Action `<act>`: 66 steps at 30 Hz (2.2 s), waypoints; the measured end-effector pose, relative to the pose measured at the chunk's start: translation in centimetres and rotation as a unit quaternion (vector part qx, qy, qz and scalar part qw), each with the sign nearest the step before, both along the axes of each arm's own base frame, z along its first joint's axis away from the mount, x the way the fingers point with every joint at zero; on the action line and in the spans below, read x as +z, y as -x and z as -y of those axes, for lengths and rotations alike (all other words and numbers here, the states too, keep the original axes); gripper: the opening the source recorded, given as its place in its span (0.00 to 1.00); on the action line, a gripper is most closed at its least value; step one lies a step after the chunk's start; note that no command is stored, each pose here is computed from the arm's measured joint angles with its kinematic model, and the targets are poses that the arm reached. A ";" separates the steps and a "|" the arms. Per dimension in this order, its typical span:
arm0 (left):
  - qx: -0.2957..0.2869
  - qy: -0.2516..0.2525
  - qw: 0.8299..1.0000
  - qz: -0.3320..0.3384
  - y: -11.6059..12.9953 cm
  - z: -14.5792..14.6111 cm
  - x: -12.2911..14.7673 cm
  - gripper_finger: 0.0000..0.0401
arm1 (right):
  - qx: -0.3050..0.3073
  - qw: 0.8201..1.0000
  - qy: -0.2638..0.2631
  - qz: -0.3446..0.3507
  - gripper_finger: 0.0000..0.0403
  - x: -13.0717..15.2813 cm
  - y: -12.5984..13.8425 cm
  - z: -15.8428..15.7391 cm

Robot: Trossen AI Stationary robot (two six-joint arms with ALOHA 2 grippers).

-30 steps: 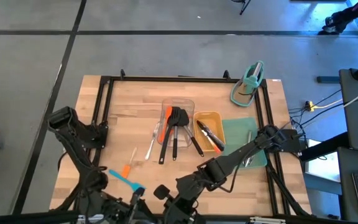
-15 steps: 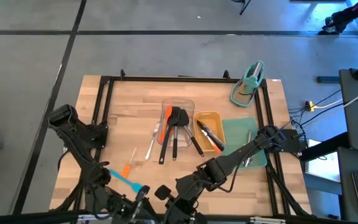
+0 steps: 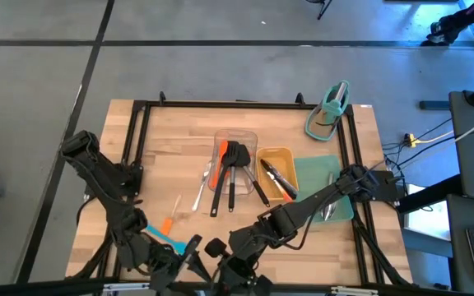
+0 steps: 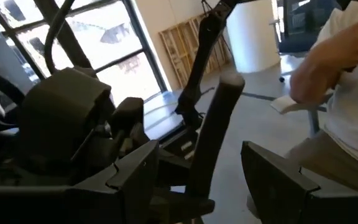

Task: Pick & Place Kitchen Items
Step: Put the black spatula into the transparent bin

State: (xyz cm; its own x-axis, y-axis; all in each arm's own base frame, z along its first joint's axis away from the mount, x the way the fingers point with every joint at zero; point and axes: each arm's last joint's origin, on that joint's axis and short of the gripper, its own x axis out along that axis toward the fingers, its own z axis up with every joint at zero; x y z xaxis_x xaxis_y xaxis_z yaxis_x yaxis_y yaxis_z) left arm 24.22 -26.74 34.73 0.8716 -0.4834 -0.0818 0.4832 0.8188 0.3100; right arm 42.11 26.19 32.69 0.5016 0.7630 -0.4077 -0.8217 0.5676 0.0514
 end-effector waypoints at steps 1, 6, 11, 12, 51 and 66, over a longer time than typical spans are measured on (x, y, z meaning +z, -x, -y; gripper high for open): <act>-0.002 -0.001 1.000 -0.006 0.0 -0.2 0.0 0.56 | -0.002 1.000 0.000 -0.002 0.26 0.0 -0.1 0.2; -0.024 -0.025 0.999 -0.042 0.3 -0.6 -0.4 0.56 | -0.020 0.999 -0.015 -0.035 0.26 -0.1 -0.6 1.2; -0.066 -0.028 0.996 -0.052 0.4 -0.6 -0.5 0.56 | -0.042 0.996 -0.027 -0.078 0.26 -0.4 -1.0 2.3; -0.064 -0.031 0.996 -0.051 0.4 -0.6 -0.5 0.56 | -0.047 0.995 -0.030 -0.082 0.26 -0.4 -1.2 2.6; 0.021 -0.070 0.996 -0.059 0.1 -0.9 -1.3 0.15 | -0.080 0.995 -0.034 -0.054 0.46 0.1 -1.7 3.0; 0.319 -0.174 0.932 0.014 4.1 0.4 -1.1 0.15 | -0.250 0.968 0.018 -0.026 0.60 6.4 2.8 5.8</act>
State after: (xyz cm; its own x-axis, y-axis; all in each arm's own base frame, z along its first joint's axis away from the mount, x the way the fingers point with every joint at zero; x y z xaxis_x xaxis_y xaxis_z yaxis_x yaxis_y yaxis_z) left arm 20.12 -27.15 33.60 0.9766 0.1847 -0.1106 -0.0787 0.7846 0.6150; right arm 39.29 20.35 39.11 0.7827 0.4156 -0.4634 -0.4412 0.8955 0.0579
